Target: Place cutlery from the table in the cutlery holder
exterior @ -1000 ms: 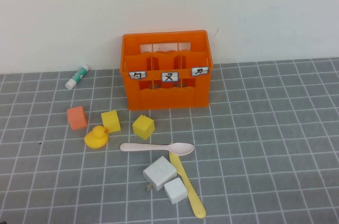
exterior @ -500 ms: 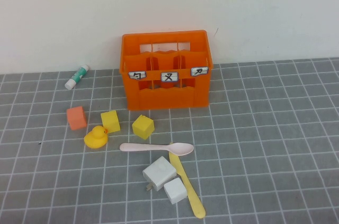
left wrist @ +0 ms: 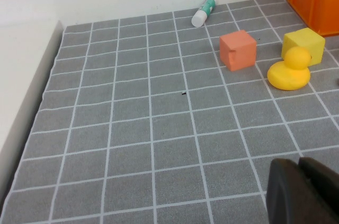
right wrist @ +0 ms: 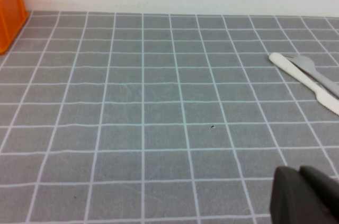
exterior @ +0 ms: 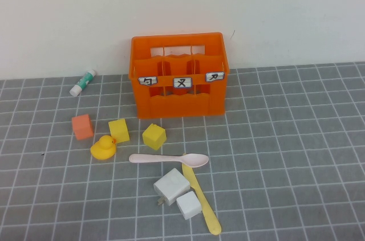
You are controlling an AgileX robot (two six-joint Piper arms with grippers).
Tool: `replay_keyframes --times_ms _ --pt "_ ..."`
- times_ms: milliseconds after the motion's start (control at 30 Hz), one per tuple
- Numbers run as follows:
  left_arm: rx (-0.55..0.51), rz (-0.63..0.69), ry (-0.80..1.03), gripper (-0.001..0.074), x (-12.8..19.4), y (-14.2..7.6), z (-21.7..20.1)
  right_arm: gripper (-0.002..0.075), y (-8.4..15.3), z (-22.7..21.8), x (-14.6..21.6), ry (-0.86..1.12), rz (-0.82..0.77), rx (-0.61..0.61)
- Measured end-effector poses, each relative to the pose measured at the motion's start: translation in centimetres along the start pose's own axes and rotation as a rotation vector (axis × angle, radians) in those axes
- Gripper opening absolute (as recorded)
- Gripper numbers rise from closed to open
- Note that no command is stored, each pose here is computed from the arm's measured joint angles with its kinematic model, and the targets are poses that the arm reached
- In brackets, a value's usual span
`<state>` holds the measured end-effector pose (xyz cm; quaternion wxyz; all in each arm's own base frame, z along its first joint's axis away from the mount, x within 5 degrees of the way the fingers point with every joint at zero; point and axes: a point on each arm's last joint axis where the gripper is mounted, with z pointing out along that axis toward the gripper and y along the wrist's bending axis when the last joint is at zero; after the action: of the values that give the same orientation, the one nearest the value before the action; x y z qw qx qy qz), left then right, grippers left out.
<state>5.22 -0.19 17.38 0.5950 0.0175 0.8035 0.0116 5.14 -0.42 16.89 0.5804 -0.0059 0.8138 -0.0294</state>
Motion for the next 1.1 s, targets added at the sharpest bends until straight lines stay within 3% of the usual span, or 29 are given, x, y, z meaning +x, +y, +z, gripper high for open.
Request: replay_keyframes --times_ms 533,600,733,800,900,1100 --pt "0.007 -0.034 -0.009 -0.0001 0.0 -0.1 0.0 -0.0003 0.0 0.0 0.0 0.0 0.0 0.0" --pt "0.045 -0.223 -0.036 -0.0001 -0.3 -0.4 0.0 -0.0003 0.0 0.0 0.0 0.0 0.0 0.0" --pt "0.195 -0.909 -0.114 -0.0001 -1.4 -1.1 -0.1 -0.0003 0.0 0.0 0.0 0.0 0.0 0.0" --pt "0.225 -1.082 -0.16 -0.0001 -1.9 -1.0 -0.2 -0.0003 0.0 0.0 0.0 0.0 0.0 0.0" --pt "0.214 -1.166 -0.239 -0.0001 -2.5 -0.4 -0.3 -0.0003 0.0 0.0 0.0 0.0 0.0 0.0" --pt "0.203 -1.166 -0.27 -0.0001 -2.6 -0.2 -0.3 -0.0003 0.0 0.0 0.0 0.0 0.0 0.0"
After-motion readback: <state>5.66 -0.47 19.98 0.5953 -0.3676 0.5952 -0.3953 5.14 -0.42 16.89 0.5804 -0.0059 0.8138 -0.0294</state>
